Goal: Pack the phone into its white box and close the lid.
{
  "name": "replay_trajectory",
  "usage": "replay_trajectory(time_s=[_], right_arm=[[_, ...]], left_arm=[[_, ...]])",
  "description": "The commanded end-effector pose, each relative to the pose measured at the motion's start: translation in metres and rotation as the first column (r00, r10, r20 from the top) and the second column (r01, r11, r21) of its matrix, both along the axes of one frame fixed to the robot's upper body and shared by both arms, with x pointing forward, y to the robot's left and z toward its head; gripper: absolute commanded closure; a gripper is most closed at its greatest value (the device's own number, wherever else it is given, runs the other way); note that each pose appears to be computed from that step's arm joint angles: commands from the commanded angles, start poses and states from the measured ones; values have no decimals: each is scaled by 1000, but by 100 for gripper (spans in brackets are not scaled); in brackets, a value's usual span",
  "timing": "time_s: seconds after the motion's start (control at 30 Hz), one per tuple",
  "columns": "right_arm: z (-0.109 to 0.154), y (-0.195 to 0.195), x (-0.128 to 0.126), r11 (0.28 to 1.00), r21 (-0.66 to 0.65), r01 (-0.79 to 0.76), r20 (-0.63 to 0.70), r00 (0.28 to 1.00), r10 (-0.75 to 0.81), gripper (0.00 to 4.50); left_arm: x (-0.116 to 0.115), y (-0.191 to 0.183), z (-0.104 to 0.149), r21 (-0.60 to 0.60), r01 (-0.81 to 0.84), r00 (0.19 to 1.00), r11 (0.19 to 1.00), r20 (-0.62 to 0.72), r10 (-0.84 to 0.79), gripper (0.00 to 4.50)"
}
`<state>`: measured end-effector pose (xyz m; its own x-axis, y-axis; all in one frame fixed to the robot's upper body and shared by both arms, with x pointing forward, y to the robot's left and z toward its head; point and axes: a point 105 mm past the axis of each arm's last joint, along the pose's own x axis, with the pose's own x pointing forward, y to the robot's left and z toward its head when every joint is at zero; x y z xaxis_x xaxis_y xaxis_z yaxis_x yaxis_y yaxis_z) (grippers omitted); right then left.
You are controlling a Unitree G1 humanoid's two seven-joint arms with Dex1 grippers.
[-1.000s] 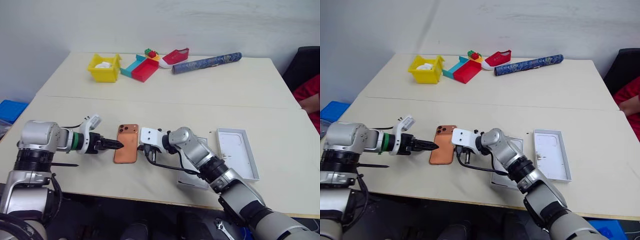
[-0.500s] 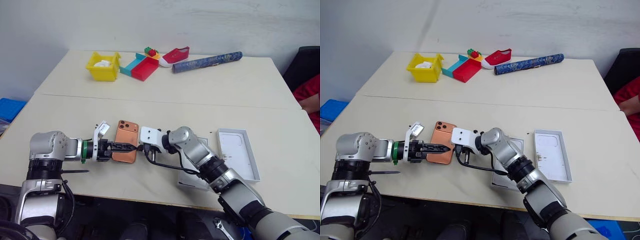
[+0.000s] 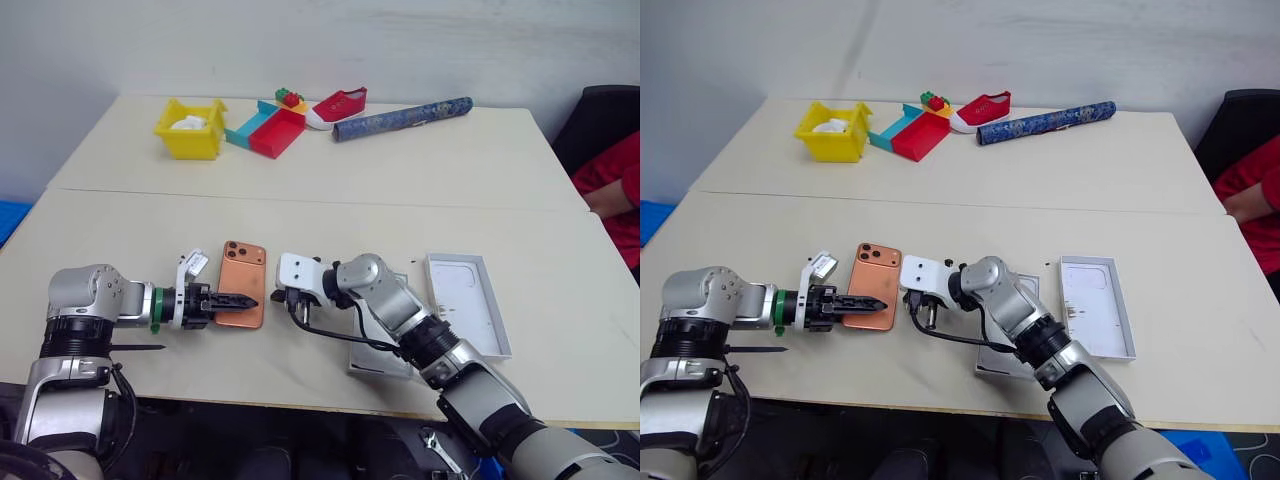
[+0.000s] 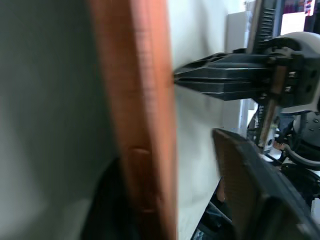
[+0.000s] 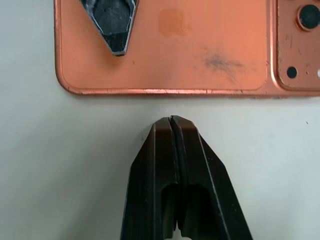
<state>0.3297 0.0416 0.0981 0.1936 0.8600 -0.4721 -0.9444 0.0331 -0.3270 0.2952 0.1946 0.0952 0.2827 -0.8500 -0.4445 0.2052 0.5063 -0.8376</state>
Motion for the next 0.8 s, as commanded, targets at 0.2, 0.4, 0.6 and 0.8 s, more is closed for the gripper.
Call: replay_trajectory(time_s=[0.2,0.4,0.6,0.8], right_arm=[[53,-16,-19,979,181,-98,47,995,91,450],[92,-52,-37,967,249,-52,30,999,46,360],[113,-123,-70,955,275,112,53,990,-132,159],[112,-187,-107,916,217,338,42,934,-355,0]], left_arm=[[-3,-5,24,-86,48,996,995,85,-40,438],[-19,-39,45,-168,233,964,958,171,-204,438],[-35,-81,56,-243,402,908,883,228,-351,438],[-44,-117,55,-302,474,878,827,226,-421,438]])
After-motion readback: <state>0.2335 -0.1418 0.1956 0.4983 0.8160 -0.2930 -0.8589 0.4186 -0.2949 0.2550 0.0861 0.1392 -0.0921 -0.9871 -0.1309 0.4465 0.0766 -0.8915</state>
